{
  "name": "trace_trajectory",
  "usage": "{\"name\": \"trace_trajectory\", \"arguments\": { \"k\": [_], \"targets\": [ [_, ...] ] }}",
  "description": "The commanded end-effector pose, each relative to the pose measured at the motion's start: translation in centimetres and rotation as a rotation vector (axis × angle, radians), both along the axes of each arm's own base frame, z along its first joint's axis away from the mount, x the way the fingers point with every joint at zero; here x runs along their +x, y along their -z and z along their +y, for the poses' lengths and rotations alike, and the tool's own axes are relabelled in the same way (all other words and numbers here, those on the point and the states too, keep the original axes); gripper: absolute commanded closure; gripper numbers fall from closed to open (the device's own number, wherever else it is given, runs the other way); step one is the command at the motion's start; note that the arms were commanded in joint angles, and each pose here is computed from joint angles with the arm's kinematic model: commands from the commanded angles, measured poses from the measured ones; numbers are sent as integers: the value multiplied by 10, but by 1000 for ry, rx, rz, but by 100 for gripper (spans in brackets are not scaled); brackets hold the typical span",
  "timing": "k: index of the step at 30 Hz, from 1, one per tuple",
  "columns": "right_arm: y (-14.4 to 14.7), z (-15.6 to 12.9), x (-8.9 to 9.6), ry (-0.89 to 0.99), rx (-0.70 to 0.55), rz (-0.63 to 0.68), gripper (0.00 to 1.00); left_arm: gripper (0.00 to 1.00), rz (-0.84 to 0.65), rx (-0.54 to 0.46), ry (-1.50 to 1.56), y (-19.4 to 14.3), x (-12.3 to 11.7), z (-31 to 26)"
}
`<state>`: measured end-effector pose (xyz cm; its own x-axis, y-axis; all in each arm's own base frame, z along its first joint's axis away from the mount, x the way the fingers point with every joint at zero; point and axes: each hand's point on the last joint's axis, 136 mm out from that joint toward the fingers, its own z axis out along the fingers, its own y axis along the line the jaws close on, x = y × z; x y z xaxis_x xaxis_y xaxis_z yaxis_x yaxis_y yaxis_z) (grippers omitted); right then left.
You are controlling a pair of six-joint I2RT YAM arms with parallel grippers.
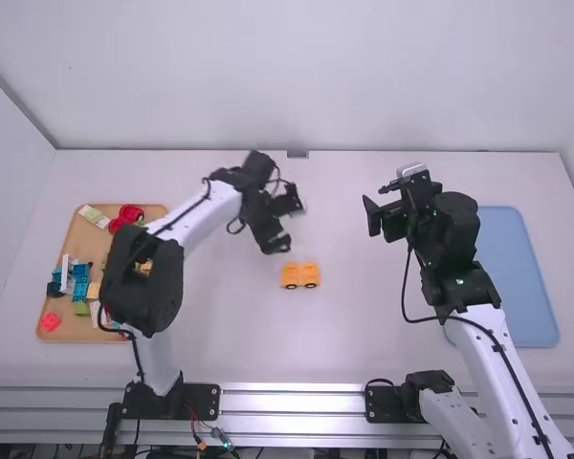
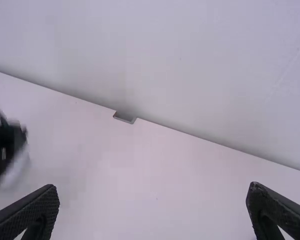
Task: Assemble lego blocks to make yellow taxi
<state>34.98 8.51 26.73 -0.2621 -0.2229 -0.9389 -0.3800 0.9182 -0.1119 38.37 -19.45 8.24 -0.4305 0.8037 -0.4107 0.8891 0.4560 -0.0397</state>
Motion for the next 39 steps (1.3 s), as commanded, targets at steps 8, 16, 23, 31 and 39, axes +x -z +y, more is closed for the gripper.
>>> {"name": "trace_trajectory", "arguments": {
  "k": [8,16,23,31,39],
  "targets": [
    [-22,1,2,-4,11,-45,1,1,178,-172,-960,-35,42,189],
    [-23,1,3,-4,13,-53,1,1,246,14,-1455,0,0,302],
    [-28,2,4,-4,19,-72,2,1,265,173,-1291,26,-29,309],
    [-29,1,4,-3,19,-73,1,16,286,194,-1283,41,-44,318],
    [-31,2,5,-4,21,-84,1,29,316,185,-1214,55,-56,315]
  ]
}}
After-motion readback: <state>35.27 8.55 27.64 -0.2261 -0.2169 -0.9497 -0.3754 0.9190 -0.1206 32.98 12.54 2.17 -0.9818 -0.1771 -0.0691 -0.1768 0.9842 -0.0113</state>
